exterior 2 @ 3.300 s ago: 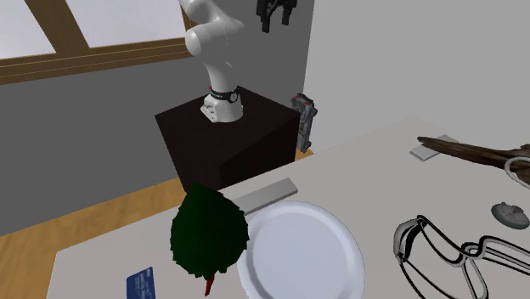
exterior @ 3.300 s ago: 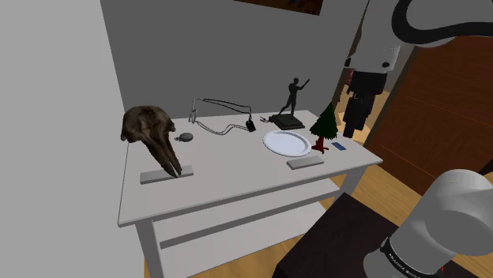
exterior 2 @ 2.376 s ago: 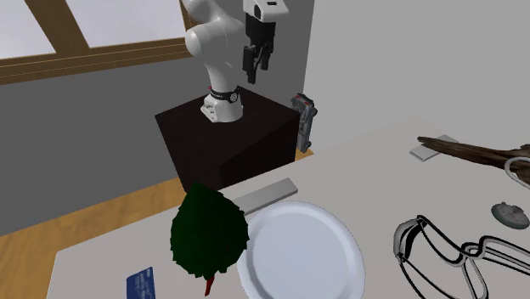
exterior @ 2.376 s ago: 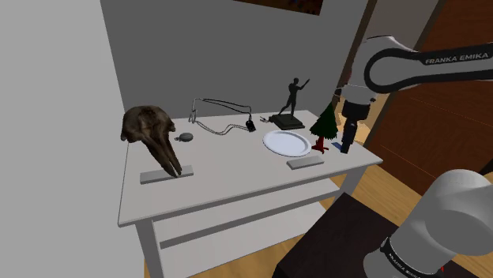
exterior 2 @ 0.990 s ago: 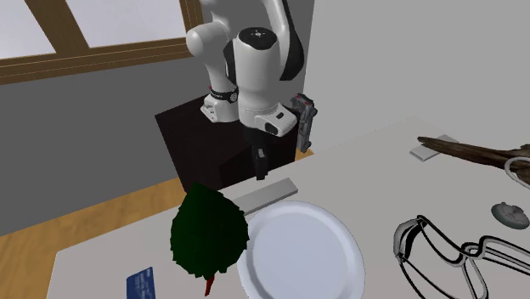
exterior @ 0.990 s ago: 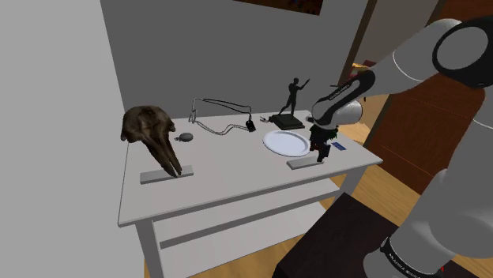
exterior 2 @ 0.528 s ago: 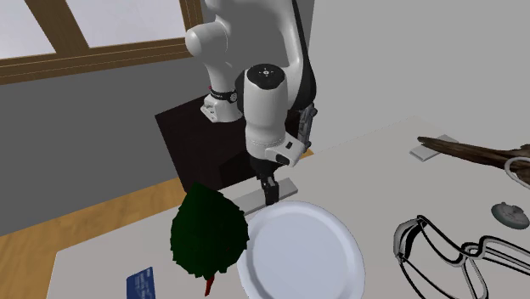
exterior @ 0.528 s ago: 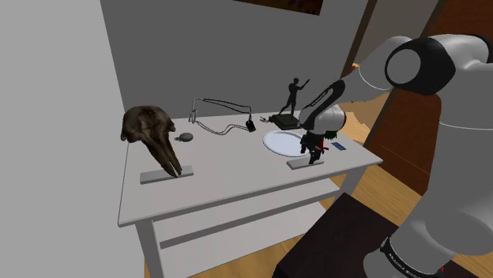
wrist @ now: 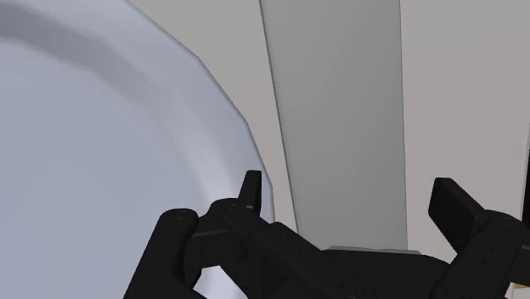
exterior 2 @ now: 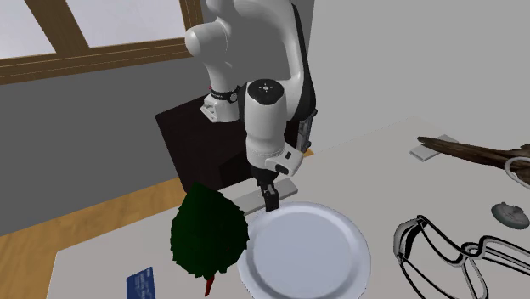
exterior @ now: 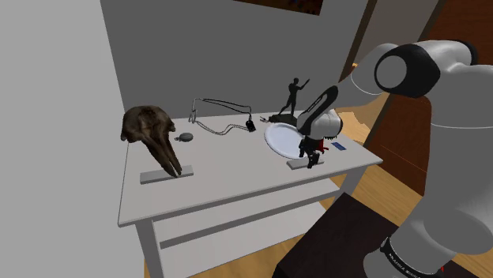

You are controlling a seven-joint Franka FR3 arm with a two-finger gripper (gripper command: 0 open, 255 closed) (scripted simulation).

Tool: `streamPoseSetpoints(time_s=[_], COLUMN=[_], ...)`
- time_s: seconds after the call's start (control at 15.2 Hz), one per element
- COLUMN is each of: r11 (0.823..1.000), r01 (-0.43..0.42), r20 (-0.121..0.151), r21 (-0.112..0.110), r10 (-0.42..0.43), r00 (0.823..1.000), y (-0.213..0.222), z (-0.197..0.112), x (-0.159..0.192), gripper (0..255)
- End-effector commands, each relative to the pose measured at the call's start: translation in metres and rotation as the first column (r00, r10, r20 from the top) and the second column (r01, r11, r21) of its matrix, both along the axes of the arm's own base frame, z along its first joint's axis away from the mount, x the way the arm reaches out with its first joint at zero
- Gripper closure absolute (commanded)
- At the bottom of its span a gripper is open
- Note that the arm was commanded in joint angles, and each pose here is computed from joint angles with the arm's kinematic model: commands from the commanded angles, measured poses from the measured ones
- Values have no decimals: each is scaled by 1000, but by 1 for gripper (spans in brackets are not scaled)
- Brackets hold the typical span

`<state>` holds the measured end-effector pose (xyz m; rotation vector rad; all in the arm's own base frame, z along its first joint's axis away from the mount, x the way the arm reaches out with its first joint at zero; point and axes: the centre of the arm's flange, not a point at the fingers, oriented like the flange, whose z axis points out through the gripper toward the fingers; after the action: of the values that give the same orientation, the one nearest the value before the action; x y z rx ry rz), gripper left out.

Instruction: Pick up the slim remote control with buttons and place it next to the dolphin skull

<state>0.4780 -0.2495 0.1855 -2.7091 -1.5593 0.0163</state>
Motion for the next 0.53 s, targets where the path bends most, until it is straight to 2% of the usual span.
streamPoseSetpoints(time_s=[0.0, 0.2, 0.26, 0.46], r11=[1000, 1000, 1000, 1000], r01=[0, 0, 0, 0], r20=[-1, -1, -1, -1], r21=[1, 1, 1, 1], r10=[0, 0, 0, 0], r00=[1000, 1000, 1000, 1000], y=[0, 0, 0, 0], z=[-1, -1, -1, -1], x=[0, 0, 0, 0], gripper=[0, 0, 255, 255])
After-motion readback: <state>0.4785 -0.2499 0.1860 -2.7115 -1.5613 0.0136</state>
